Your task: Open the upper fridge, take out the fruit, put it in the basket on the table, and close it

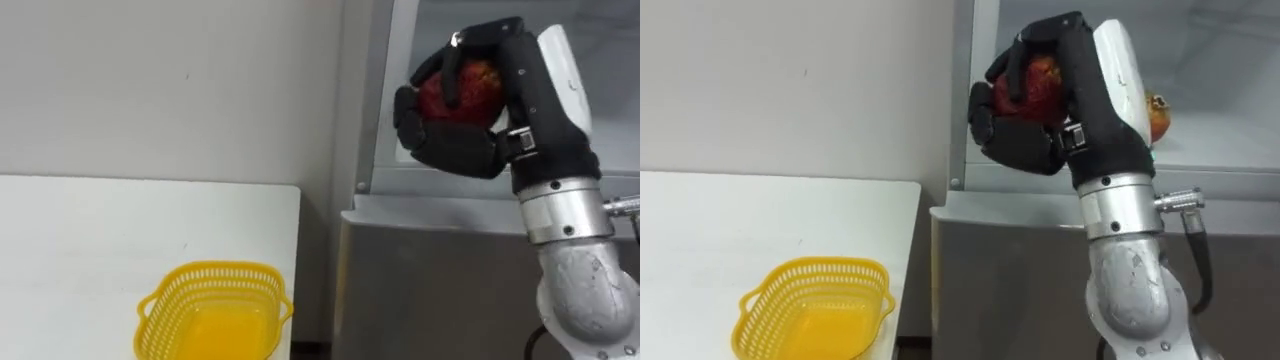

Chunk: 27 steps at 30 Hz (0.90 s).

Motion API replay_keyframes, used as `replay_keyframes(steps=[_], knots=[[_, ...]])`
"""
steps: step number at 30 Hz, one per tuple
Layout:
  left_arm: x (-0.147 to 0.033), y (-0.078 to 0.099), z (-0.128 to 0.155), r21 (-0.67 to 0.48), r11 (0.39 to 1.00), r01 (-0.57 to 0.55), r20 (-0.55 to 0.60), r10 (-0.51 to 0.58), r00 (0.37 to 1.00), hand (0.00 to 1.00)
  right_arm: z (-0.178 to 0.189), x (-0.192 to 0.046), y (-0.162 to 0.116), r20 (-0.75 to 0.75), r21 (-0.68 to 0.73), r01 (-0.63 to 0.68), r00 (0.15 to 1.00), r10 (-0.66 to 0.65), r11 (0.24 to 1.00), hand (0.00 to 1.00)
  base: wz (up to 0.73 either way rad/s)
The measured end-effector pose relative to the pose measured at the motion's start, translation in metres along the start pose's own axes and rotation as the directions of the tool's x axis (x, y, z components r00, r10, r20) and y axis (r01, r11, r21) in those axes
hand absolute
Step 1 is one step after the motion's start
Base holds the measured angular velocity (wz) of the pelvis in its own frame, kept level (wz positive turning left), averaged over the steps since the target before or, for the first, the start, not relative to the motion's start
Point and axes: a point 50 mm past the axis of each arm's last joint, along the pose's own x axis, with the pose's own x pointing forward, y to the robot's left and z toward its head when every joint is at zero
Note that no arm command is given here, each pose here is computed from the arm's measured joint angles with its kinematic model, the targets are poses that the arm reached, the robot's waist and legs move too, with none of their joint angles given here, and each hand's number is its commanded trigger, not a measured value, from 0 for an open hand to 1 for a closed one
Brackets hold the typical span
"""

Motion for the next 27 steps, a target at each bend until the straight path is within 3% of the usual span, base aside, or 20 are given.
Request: replay_keyframes(steps=[10, 20, 27], knots=[[0.002, -0.003, 0.014, 0.072, 0.997, 0.021, 0.045, -0.024, 0.999, 0.0, 0.034, -0.012, 0.011, 0.258, -0.144, 0.111, 0.964, -0.071, 0.983, 1.0, 0.01], [0.002, 0.005, 0.018, 0.088, 0.996, 0.004, 0.074, -0.01, 0.997, 0.0, 0.049, -0.021, 0.026, 0.382, -0.126, 0.098, 0.923, -0.043, 0.987, 1.0, 0.01], [0.003, 0.014, 0.025, 0.097, 0.995, -0.017, 0.091, 0.008, 0.996, 0.0, 0.057, -0.03, 0.043, 0.409, -0.094, 0.008, 0.912, 0.032, 0.996, 1.0, 0.12]])
